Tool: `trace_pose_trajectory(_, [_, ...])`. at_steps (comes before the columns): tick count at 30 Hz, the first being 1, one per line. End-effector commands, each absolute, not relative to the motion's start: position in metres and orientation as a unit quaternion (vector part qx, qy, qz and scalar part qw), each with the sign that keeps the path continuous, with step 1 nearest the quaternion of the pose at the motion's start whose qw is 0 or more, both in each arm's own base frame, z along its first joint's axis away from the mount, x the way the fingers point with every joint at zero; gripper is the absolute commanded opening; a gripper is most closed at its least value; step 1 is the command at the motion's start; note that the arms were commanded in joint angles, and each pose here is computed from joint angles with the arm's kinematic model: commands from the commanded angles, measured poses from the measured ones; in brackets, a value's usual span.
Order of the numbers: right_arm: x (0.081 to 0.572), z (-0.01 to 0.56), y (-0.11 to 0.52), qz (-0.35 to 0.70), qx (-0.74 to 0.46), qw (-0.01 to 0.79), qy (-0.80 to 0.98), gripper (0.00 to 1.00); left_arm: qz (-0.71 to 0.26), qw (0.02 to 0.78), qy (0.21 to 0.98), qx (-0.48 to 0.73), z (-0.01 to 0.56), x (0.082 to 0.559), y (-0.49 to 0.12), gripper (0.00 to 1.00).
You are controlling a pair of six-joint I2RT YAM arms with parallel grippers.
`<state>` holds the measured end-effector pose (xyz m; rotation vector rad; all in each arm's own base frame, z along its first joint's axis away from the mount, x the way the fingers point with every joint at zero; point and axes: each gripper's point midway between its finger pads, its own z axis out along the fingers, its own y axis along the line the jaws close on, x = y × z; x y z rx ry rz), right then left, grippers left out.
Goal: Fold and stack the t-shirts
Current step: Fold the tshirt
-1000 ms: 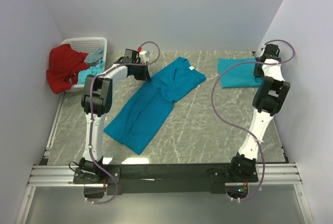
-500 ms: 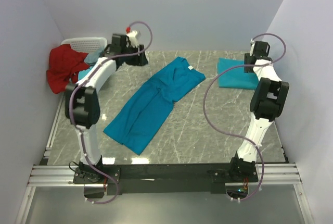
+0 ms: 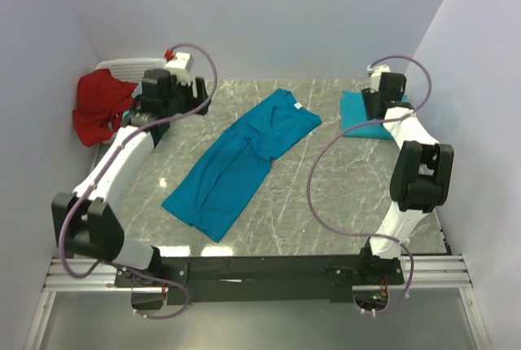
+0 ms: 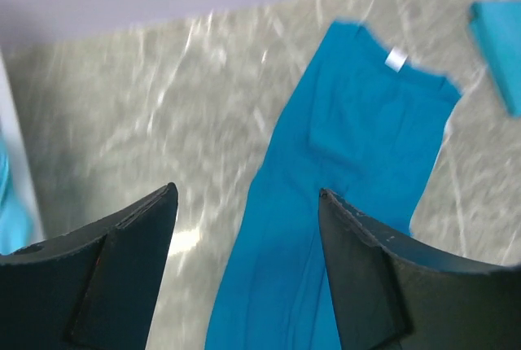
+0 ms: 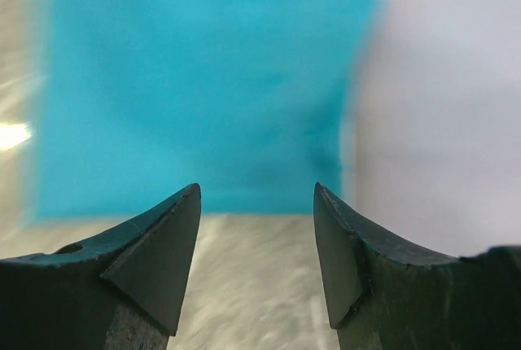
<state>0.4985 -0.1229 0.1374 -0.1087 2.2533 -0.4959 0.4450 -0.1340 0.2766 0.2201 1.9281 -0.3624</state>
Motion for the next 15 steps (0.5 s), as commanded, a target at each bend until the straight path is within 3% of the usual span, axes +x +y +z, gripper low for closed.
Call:
trace_pose_trajectory(1, [0.497,0.176,-0.057,-0.132,-0.152,0.461,0.864,0.64,-0.142,0.582,0.797,0.075,0.289,0.423,-0.121,0.75])
trace_pose_trajectory(4, [0.473,0.164,0.021,0.007,-0.264,0.439,0.859,0.64,-0.153,0.556,0.812,0.087,0.268,0.394,-0.12,0.75])
trace_pose_trajectory(8, [0.376,0.143,0.151,0.212,-0.511,0.355,0.754,0.6,-0.167,0.55,0.814,0.083,0.259,0.358,-0.117,0.73])
trace_pose_trajectory(12, [0.283,0.116,0.231,0.243,-0.67,0.34,0.614,0.6,-0.123,0.592,0.795,0.041,0.268,0.332,-0.088,0.73])
trace_pose_trajectory(14, [0.272,0.117,0.26,0.184,-0.718,0.37,0.56,0.62,-0.097,0.63,0.77,0.015,0.278,0.317,-0.069,0.73])
trace_pose_trajectory(15, [0.239,0.104,0.286,0.185,-0.752,0.353,0.525,0.62,-0.092,0.64,0.763,0.008,0.279,0.311,-0.065,0.72])
